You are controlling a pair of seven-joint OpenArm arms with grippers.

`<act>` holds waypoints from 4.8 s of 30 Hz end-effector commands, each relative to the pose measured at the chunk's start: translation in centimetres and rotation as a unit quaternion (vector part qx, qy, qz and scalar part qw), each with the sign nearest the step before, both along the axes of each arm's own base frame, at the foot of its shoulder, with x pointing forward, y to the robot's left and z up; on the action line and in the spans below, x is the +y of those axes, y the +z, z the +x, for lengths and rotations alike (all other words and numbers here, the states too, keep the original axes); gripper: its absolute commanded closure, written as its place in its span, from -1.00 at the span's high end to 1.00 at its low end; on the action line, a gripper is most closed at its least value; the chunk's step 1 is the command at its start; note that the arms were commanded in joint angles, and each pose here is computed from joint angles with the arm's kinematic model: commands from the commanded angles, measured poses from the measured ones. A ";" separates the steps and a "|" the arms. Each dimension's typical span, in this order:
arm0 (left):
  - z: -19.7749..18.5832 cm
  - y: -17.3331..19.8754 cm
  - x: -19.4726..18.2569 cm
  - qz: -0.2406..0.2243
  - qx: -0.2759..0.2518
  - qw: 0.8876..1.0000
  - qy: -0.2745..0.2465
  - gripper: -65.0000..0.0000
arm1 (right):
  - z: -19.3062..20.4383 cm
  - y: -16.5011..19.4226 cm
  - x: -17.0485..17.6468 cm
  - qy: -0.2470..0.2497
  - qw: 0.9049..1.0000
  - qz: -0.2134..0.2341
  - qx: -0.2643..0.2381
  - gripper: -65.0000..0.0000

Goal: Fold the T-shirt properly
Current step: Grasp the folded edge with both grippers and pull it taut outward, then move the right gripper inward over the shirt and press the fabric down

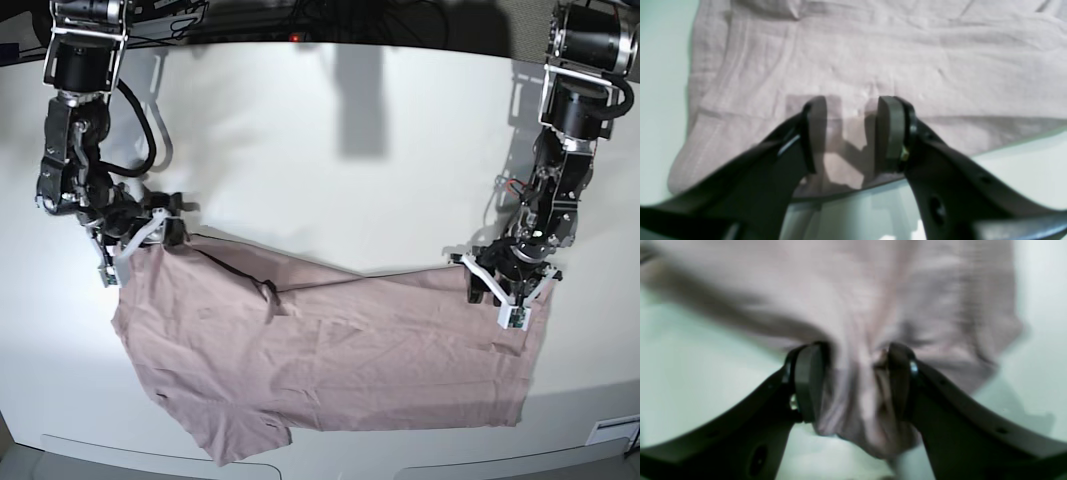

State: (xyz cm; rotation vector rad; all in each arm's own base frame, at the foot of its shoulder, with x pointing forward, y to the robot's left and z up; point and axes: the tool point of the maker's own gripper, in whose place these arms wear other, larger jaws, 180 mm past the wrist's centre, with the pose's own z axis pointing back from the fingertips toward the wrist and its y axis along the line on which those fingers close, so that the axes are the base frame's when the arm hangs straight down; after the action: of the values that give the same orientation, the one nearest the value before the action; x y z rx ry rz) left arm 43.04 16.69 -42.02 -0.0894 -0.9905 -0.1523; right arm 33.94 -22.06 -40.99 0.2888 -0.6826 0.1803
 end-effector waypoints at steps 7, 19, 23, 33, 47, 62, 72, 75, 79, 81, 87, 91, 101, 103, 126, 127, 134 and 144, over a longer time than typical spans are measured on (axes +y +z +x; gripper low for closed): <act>2.0 2.8 0.2 -0.005 -0.050 0.999 0.001 -0.27 | 5.0 5.6 -0.7 0.010 0.998 -0.026 -0.065 -0.03; 1.9 2.1 0.1 -0.007 -0.051 0.999 0.004 -0.34 | 2.5 1.0 -1.7 -0.003 0.999 -0.038 -0.010 -0.03; 0.6 -0.7 1.3 0.021 -0.011 1.000 0.006 -0.34 | 1.1 -1.8 -2.1 -0.016 0.999 -0.023 0.030 -0.03; -1.8 -3.0 7.6 0.085 0.032 0.995 0.026 -0.34 | -0.3 -1.1 -9.4 -0.033 0.992 -0.106 0.055 -0.03; -2.0 -2.8 7.6 0.076 0.035 0.996 0.024 -0.34 | 3.1 5.6 -6.9 -0.018 0.999 -0.027 -0.024 -0.03; -1.9 -2.7 7.6 0.075 0.034 0.996 0.023 -0.34 | 1.9 3.0 14.6 0.273 0.958 -0.045 0.071 -0.03; -1.9 -2.7 7.6 0.075 0.033 0.996 0.024 -0.34 | 1.6 4.7 22.0 0.359 0.930 -0.048 0.061 -0.03; -1.9 -2.7 7.6 0.075 0.033 0.996 0.024 -0.34 | 1.0 4.4 22.0 0.366 0.926 -0.057 0.079 -0.03; -1.9 -2.7 7.6 0.075 0.034 0.996 0.024 -0.34 | 2.2 4.1 21.0 0.350 0.930 -0.091 0.060 -0.03; -1.9 -2.7 7.6 0.075 0.034 0.996 0.024 -0.34 | 3.1 3.6 20.0 0.314 0.941 -0.115 0.057 -0.03; -1.9 -2.7 7.6 0.075 0.033 0.996 0.024 -0.34 | 2.9 4.0 21.5 0.312 0.946 -0.076 0.045 -0.03; -2.0 -2.8 7.7 0.076 0.035 0.996 0.024 -0.34 | 2.9 4.0 21.5 0.312 0.946 -0.072 0.046 -0.04; -2.0 -2.8 7.6 0.076 0.035 0.996 0.024 -0.34 | 2.5 3.5 21.2 0.304 0.948 -0.076 0.061 -0.45; -2.0 -2.8 7.6 0.076 0.035 0.996 0.024 -0.34 | 2.5 3.2 21.1 0.302 0.948 -0.074 0.065 -0.45; -2.0 -2.8 7.6 0.076 0.035 0.996 0.024 -0.34 | 6.4 5.6 21.0 0.283 0.957 -0.066 0.021 -1.00; -2.0 -2.8 7.6 0.076 0.035 0.996 0.024 -0.34 | 6.9 6.1 21.0 0.282 0.957 -0.067 0.014 -1.00; -2.0 -2.8 7.7 0.076 0.036 0.996 0.024 -0.34 | 11.6 9.0 18.0 0.195 0.973 -0.114 -0.050 -1.00; -2.5 -3.3 7.6 0.076 0.040 0.996 0.023 -0.34 | 13.8 9.3 8.8 0.036 0.975 -0.215 -0.042 -1.00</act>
State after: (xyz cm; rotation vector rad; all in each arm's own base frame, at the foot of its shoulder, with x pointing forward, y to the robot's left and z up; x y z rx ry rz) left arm 41.00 23.62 -44.77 0.0426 -0.9463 -0.1706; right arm 46.02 -12.91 -34.22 -0.0819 -0.6289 0.4099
